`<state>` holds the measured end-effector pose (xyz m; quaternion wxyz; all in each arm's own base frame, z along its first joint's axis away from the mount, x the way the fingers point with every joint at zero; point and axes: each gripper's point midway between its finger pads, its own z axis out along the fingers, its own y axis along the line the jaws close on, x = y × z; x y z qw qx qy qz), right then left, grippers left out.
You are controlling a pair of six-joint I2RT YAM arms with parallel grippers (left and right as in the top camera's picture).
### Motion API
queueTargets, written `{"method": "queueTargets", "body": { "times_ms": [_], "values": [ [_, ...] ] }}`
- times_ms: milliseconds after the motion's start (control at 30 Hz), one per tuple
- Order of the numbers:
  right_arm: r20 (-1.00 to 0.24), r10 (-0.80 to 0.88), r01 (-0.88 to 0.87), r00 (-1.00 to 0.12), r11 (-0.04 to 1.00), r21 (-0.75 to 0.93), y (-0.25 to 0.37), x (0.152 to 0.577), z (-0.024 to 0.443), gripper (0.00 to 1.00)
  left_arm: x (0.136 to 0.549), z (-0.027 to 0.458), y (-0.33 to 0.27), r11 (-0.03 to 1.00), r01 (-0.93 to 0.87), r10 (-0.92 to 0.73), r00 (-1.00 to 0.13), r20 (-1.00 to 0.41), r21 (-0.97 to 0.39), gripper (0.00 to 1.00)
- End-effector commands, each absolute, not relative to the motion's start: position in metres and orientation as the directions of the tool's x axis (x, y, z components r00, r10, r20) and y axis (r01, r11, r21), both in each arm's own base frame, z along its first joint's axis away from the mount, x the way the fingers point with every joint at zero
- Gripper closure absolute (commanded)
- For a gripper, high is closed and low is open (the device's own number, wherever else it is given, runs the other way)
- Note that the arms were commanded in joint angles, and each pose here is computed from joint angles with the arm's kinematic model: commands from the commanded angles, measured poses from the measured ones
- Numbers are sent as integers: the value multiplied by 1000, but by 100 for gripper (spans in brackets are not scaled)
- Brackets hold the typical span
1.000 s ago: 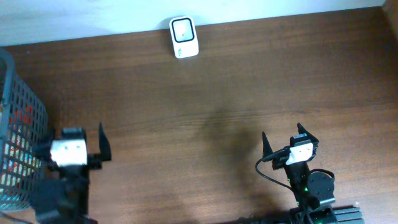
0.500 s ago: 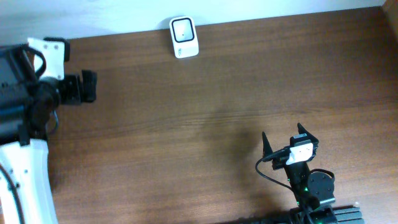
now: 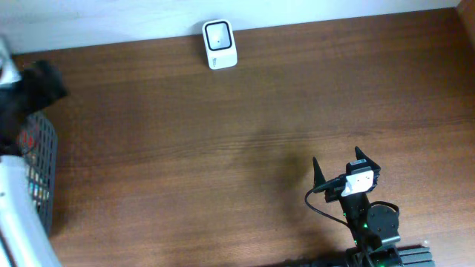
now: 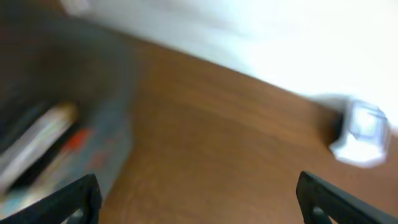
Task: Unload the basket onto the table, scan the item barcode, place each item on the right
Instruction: 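Reach into the basket and grasp the snack bag with the left gripper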
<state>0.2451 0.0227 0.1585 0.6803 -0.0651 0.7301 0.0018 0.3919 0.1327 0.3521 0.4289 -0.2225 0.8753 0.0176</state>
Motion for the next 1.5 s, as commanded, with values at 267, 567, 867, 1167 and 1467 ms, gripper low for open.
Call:
{"method": "queueTargets", "body": {
  "times_ms": [267, 567, 867, 1167, 1467],
  "values": [
    [-993, -96, -95, -69, 991, -89, 22, 245, 156, 1, 259, 314, 302, 263, -948, -767, -91, -635, -182, 1],
    [-993, -96, -95, -69, 991, -89, 22, 245, 156, 1, 266, 205, 329, 220, -975, -896, -186, -404, -40, 1],
    [-993, -96, -95, -69, 991, -89, 22, 245, 156, 1, 291, 110, 330, 332, -943, -925, -324, -198, -10, 1],
    [-993, -96, -95, -69, 991, -89, 22, 245, 156, 1, 289, 52, 330, 350, -936, -932, -353, -86, 46, 1],
    [-993, -96, -95, -69, 991, -89, 22, 245, 156, 1, 291, 50, 331, 350, -936, -932, -353, -90, 44, 82]
  ]
}}
